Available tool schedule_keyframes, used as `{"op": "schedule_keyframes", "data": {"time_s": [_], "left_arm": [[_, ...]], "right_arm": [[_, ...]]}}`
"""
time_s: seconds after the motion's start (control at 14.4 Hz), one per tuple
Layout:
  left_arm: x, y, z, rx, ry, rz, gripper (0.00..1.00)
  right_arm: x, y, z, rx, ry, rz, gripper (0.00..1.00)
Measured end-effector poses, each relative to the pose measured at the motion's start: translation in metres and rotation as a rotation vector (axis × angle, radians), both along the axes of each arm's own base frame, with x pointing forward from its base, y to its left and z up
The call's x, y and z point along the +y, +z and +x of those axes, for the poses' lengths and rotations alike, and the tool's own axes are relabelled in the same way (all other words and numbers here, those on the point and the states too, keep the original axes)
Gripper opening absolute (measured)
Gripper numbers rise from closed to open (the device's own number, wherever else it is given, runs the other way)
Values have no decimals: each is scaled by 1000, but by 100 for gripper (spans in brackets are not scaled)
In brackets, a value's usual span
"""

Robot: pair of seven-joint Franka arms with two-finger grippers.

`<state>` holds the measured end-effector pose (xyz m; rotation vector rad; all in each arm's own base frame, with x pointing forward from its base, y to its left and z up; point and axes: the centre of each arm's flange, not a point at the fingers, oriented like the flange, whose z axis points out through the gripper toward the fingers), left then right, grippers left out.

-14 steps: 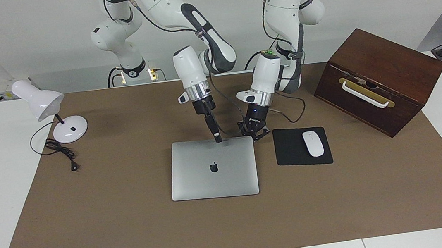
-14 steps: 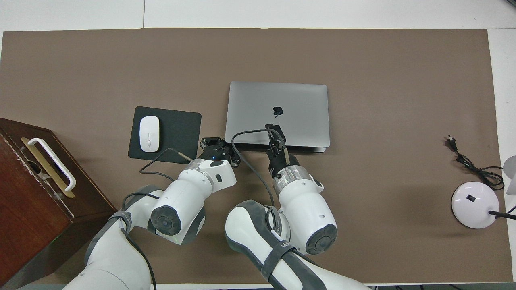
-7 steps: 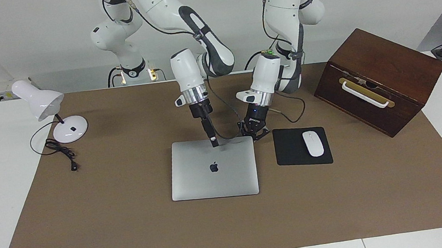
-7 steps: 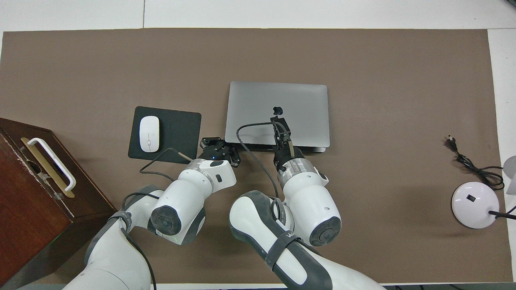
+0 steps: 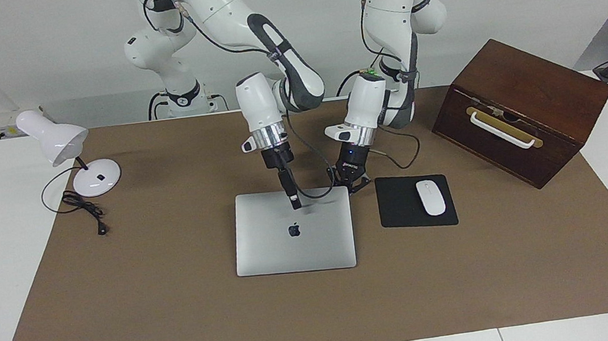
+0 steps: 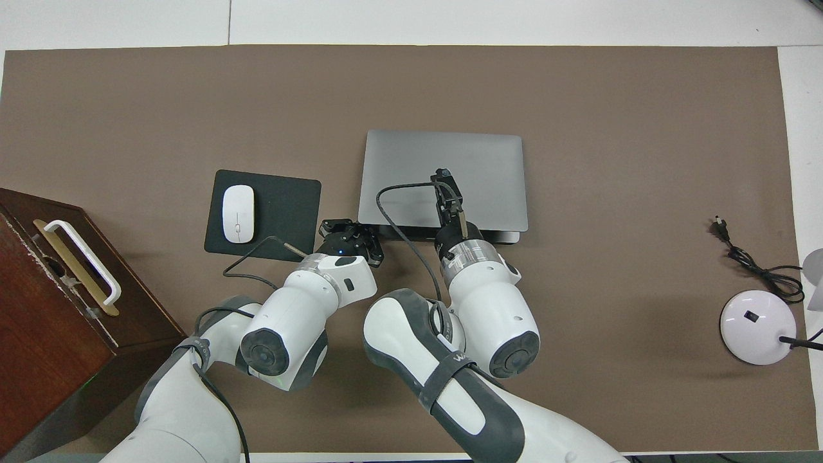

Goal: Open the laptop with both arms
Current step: 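Lift the laptop lid upward and away with the right gripper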

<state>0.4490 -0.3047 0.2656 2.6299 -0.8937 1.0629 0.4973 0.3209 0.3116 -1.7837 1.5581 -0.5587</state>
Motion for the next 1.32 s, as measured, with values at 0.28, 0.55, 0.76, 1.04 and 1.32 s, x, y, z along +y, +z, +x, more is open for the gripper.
{"op": "schedule_keyframes", "data": {"time_s": [0.28,0.55,0.76,1.04,1.32], "left_arm": [[0,0,0,-1,0,0,1],[-2,0,1,-3,-2,-2,1],[-3,-1,2,-5,-3,-4,1],[-4,-1,2,-6,-3,-4,1],[-4,-1,2,-7,-3,-5,1]], "right_arm": [[2,8,18,-4,29,23,100],[-3,22,39,-6,50,64,100],[-8,30,50,-1,63,93,100],[-18,37,67,19,96,126,100],[-32,48,80,39,150,143,100]]}}
